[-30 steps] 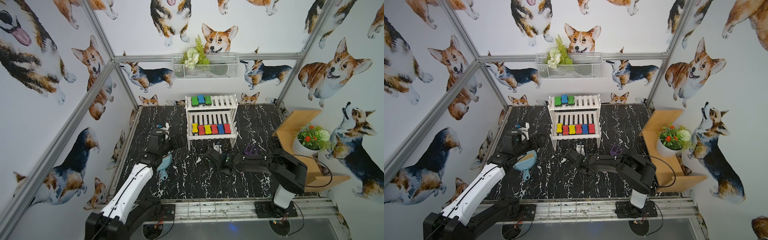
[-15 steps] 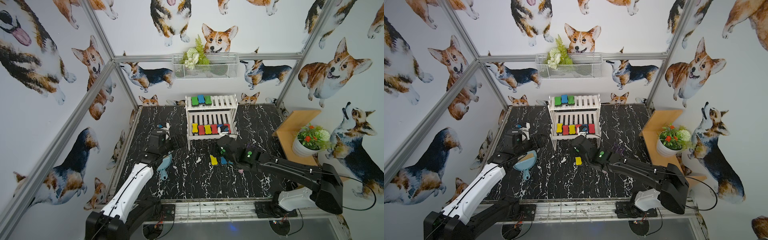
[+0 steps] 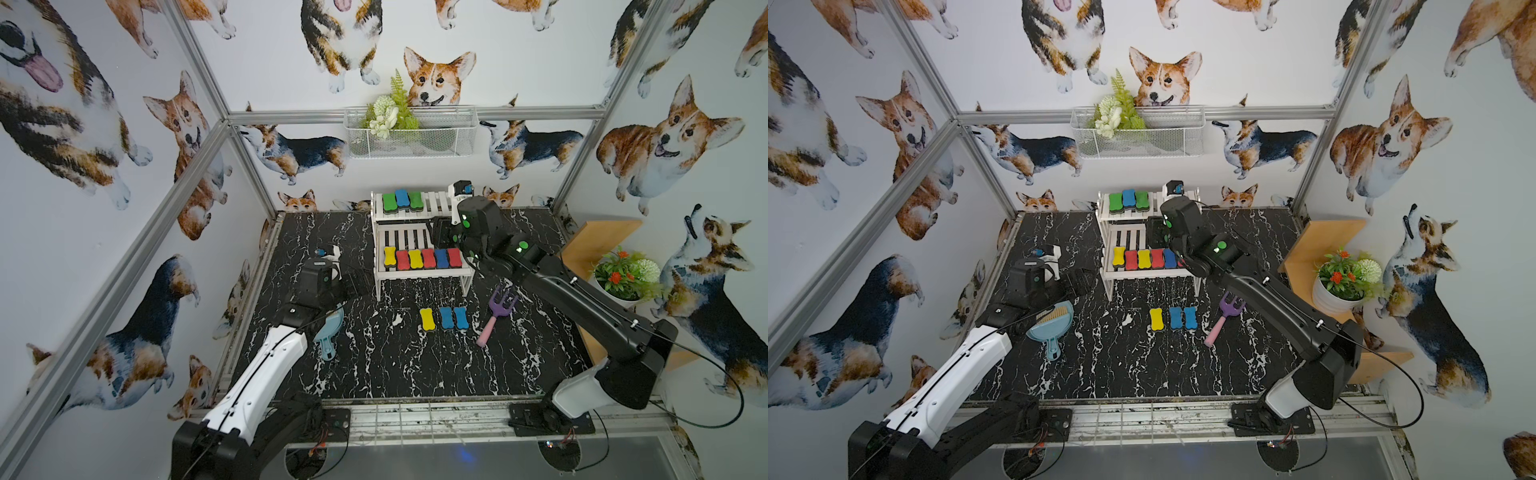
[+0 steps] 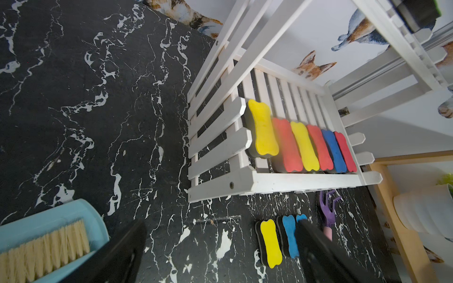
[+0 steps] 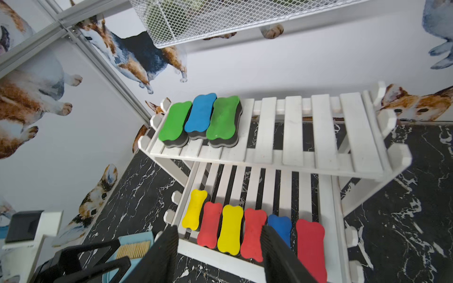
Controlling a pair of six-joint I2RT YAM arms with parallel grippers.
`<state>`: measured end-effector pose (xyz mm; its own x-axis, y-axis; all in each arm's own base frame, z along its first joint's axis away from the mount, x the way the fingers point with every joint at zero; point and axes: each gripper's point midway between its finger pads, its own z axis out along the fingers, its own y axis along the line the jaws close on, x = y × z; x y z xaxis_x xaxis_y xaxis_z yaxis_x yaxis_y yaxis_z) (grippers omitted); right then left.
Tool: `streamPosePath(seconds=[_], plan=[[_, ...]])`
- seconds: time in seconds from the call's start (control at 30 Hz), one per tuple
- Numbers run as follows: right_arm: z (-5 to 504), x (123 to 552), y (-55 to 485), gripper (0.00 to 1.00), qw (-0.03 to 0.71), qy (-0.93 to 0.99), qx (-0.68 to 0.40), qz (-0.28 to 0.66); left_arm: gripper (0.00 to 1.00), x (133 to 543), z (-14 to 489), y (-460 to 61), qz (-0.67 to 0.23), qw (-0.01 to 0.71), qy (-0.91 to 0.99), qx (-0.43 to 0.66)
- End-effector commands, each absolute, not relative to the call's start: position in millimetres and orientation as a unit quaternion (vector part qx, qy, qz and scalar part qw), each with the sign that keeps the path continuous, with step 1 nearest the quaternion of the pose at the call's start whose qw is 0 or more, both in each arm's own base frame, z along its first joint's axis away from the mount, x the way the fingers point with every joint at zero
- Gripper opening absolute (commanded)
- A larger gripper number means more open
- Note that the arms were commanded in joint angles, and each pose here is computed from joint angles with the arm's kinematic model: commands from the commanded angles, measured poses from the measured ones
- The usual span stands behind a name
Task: Remove the whiteboard erasers from the shelf
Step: Pick up the whiteboard eraser from the shelf.
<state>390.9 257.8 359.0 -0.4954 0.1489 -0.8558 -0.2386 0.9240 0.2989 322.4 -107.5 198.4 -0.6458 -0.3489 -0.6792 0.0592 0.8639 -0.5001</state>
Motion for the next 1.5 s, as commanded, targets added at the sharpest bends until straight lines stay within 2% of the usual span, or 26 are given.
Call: streamPosePath(seconds=[0.0, 0.27, 0.6, 1.07, 1.27, 1.47], plan=[[355.9, 403.0, 263.3, 0.6, 0.485, 0.851, -0.051, 0.195, 1.0, 324.0, 201.3, -108.5, -0.248, 0.417, 0.871, -0.078], [364.2, 448.8, 276.5, 0.6, 0.488, 0.85, -0.055, 0.192, 1.0, 323.3, 201.3, -108.4, -0.248, 0.418, 0.87, -0.077], [346.5, 491.2, 282.8, 0.59, 0.466, 0.865, -0.064, 0.172, 1.0, 322.4, 201.0, -108.1, -0.247, 0.419, 0.87, -0.076], [309.3, 504.7, 281.4, 0.53, 0.44, 0.885, -0.058, 0.142, 1.0, 322.3, 201.4, -106.4, -0.242, 0.421, 0.87, -0.077], [304.6, 500.2, 259.8, 0.51, 0.441, 0.89, -0.041, 0.108, 1.0, 321.8, 202.9, -105.1, -0.24, 0.424, 0.87, -0.078], [319.3, 495.4, 251.7, 0.51, 0.455, 0.882, -0.037, 0.121, 1.0, 321.7, 202.8, -105.3, -0.241, 0.424, 0.869, -0.078]])
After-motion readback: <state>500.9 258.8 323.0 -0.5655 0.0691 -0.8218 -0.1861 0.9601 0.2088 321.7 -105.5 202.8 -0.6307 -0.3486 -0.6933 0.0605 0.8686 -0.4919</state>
